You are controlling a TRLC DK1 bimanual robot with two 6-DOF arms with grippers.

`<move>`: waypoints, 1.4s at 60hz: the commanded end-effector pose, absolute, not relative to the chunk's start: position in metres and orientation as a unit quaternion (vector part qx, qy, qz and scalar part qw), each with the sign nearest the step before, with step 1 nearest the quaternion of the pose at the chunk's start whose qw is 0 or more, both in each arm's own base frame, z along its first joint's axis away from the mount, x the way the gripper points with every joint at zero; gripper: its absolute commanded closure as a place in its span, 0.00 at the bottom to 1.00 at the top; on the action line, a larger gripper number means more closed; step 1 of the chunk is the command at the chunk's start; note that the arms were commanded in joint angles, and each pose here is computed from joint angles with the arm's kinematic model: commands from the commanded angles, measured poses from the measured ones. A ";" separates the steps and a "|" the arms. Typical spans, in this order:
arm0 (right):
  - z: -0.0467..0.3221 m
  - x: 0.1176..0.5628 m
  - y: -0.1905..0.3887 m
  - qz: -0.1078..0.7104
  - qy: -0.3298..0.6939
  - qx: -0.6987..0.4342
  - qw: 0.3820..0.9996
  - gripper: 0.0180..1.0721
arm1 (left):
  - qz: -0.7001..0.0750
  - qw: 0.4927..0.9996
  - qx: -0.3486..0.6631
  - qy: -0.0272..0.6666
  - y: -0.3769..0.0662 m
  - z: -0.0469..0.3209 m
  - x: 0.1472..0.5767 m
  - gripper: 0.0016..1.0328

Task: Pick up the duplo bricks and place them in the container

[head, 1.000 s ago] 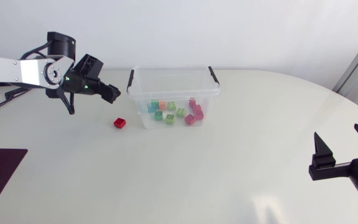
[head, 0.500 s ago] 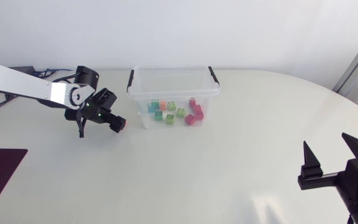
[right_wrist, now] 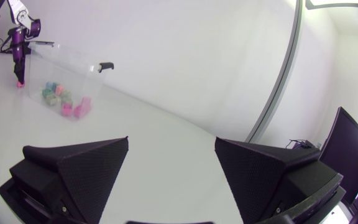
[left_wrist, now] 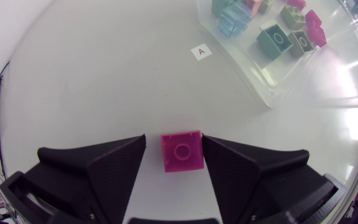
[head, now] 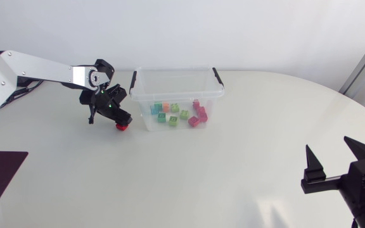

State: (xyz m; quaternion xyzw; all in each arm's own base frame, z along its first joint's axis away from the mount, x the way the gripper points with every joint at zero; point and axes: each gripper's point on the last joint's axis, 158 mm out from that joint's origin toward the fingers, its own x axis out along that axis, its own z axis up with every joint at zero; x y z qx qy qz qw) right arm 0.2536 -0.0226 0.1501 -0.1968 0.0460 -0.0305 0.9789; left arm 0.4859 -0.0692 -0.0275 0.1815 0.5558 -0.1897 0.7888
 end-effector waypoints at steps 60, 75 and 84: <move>0.156 0.254 -0.017 -0.026 0.016 -0.122 0.992 0.05 | -0.180 0.881 0.143 0.413 -0.130 0.185 0.473 0.74; 0.160 0.254 -0.008 -0.011 0.005 -0.033 0.999 0.05 | -0.195 0.890 0.132 0.391 -0.177 0.185 0.488 0.74; 0.161 0.255 0.003 0.011 0.003 -0.029 1.000 0.05 | -0.194 0.898 0.119 0.377 -0.192 0.187 0.511 0.74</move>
